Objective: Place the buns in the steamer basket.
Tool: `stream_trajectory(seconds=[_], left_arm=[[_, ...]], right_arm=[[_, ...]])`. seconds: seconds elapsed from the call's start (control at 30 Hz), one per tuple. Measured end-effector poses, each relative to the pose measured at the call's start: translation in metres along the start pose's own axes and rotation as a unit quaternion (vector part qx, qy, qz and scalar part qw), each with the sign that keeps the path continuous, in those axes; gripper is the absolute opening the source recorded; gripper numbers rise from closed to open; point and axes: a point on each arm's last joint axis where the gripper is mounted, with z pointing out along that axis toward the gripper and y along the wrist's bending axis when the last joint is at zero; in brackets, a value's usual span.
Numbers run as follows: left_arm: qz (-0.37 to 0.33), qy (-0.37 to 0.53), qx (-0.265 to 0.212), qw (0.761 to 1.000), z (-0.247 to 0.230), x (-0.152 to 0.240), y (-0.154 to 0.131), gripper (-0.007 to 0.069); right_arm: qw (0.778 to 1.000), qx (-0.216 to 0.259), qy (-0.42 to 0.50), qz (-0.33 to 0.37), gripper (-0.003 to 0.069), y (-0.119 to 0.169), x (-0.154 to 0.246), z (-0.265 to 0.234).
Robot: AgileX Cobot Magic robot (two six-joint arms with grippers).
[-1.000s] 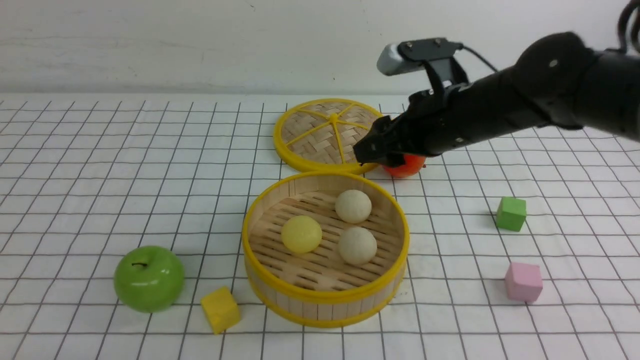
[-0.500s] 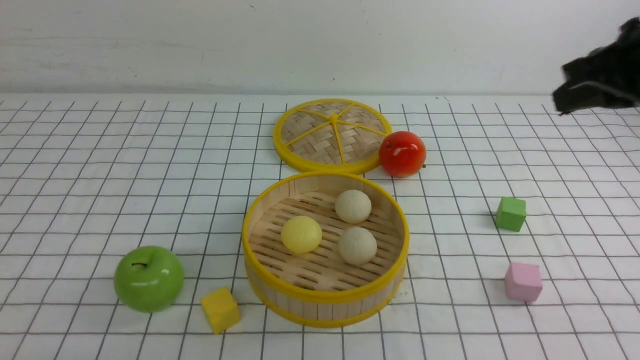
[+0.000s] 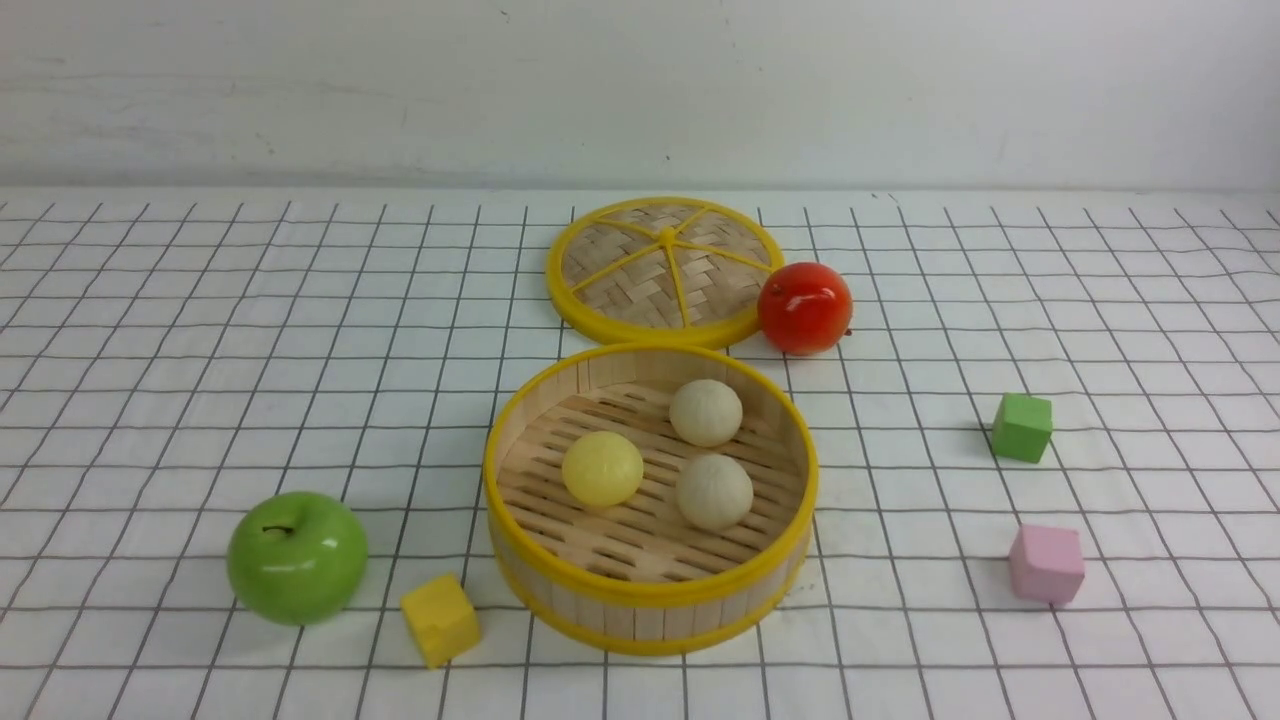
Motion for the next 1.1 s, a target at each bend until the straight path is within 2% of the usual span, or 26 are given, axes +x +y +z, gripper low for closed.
stream_trajectory(seconds=[0.27, 0.5, 0.63, 0.7, 0.77, 0.8, 0.9, 1.0, 1.1], left_arm=[[0.0, 0.0, 0.0, 1.0, 0.0, 0.0, 0.0, 0.0123], [0.0, 0.0, 0.0, 1.0, 0.0, 0.0, 0.0, 0.013], [0.0, 0.0, 0.0, 1.0, 0.0, 0.0, 0.0, 0.0133], [0.0, 0.0, 0.0, 1.0, 0.0, 0.0, 0.0, 0.0133], [0.0, 0.0, 0.0, 1.0, 0.0, 0.0, 0.0, 0.0133], [0.0, 0.0, 0.0, 1.0, 0.0, 0.0, 0.0, 0.0133], [0.0, 0.001, 0.0, 1.0, 0.0, 0.0, 0.0, 0.0133], [0.0, 0.001, 0.0, 1.0, 0.0, 0.0, 0.0, 0.0133], [0.0, 0.001, 0.0, 1.0, 0.0, 0.0, 0.0, 0.0133]], right_arm=[[1.0, -0.001, -0.007, -0.003, -0.0011, 0.004, 0.001, -0.005], [0.998, 0.01, -0.052, -0.026, -0.001, 0.022, 0.011, -0.039], [0.993, 0.03, -0.099, -0.064, -0.001, 0.043, 0.028, -0.074], [0.987, 0.063, -0.127, -0.08, -0.001, 0.054, 0.047, -0.099], [0.982, 0.113, -0.142, -0.058, -0.0009, 0.057, 0.074, -0.112], [0.98, 0.119, -0.151, -0.052, -0.0009, 0.059, 0.078, -0.115], [0.963, 0.198, -0.181, 0.02, -0.0006, 0.045, 0.117, -0.109], [0.954, 0.222, -0.193, 0.051, -0.0002, 0.034, 0.149, -0.086], [0.949, 0.225, -0.211, 0.059, 0.0001, 0.027, 0.171, -0.064]])
